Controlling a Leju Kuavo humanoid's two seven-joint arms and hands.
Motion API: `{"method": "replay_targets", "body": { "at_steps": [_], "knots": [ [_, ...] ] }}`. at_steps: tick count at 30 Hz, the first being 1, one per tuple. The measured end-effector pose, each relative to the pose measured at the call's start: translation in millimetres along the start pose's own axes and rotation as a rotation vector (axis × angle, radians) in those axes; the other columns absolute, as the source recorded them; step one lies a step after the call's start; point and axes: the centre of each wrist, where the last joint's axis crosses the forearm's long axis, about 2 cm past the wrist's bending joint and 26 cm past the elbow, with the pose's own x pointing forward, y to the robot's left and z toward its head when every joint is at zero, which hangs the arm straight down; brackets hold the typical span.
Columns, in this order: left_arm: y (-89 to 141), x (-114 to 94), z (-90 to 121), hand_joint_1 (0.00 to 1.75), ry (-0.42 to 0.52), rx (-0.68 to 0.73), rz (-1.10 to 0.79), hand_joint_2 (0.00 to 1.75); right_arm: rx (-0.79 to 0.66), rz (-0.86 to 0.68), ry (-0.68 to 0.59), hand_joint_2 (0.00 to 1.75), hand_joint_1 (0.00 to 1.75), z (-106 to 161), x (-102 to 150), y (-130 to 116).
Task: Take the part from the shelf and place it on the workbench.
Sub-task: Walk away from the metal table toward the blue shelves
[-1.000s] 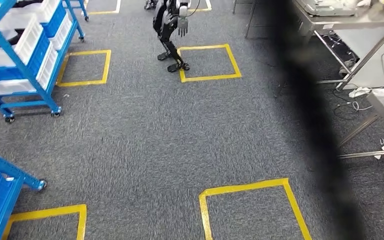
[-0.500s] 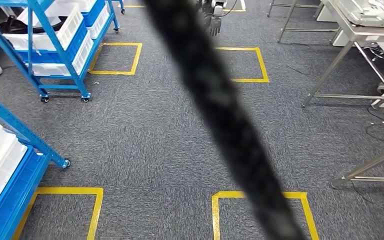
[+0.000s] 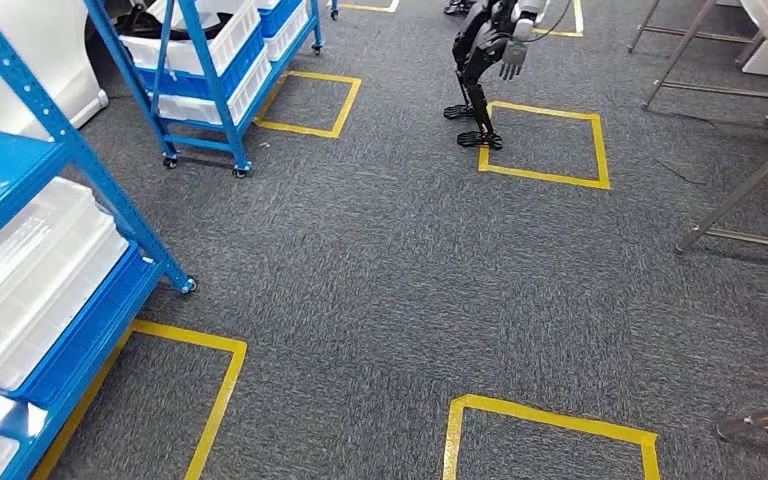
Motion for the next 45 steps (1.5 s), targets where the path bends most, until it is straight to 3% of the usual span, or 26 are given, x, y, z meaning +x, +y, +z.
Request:
{"method": "replay_targets", "body": {
  "at_steps": [45],
  "knots": [
    [-8.4,0.7,1.0,0.00,0.001,-0.008,0.011,0.00,0.001,0.007,0.028,0.00,0.00,0.2,-4.3,-3.9]
  ]
}}
